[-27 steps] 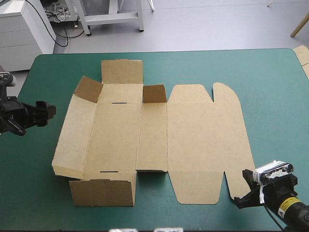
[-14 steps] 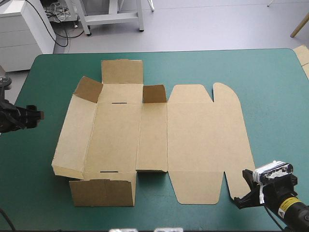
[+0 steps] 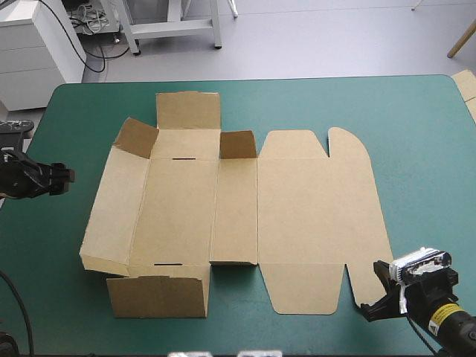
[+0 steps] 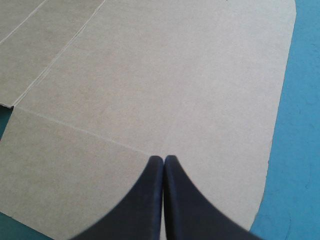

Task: Fold the box

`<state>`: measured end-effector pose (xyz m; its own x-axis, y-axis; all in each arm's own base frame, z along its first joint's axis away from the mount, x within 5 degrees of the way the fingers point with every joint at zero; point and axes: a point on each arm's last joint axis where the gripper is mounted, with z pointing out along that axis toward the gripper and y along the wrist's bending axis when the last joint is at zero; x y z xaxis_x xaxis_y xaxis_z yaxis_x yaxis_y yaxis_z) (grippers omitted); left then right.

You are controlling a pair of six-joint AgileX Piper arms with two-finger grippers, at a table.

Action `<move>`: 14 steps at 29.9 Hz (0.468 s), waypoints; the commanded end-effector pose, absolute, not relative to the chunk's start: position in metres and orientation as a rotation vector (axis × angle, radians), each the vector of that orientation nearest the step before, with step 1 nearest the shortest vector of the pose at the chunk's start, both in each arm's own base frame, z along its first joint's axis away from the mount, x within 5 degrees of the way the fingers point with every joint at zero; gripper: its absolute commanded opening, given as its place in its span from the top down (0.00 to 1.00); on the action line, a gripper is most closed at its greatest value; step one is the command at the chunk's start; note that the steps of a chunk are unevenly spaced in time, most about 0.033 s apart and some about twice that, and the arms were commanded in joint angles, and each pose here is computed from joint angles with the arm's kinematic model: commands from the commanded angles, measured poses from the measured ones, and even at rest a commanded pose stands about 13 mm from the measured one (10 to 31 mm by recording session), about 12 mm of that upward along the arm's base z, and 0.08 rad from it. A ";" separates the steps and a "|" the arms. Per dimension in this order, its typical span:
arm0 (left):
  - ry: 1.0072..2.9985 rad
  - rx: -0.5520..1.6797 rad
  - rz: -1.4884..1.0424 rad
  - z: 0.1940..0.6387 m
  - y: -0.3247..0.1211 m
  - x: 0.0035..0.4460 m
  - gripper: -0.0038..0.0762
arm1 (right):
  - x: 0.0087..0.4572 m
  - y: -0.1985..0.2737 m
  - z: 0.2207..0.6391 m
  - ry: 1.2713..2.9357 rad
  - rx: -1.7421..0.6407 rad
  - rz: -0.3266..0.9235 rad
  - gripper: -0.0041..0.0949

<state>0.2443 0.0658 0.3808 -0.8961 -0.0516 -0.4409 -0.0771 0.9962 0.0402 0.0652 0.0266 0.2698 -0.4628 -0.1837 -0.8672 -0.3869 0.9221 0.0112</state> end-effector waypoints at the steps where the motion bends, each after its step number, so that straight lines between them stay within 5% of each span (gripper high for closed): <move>1: 2.669 -0.077 0.040 0.389 0.061 0.243 0.21 | 0.068 0.028 0.283 1.974 -0.409 0.257 0.98; 14: 2.789 -0.049 -0.499 0.307 0.080 0.313 0.21 | 0.068 0.028 0.283 1.972 -0.419 0.250 0.98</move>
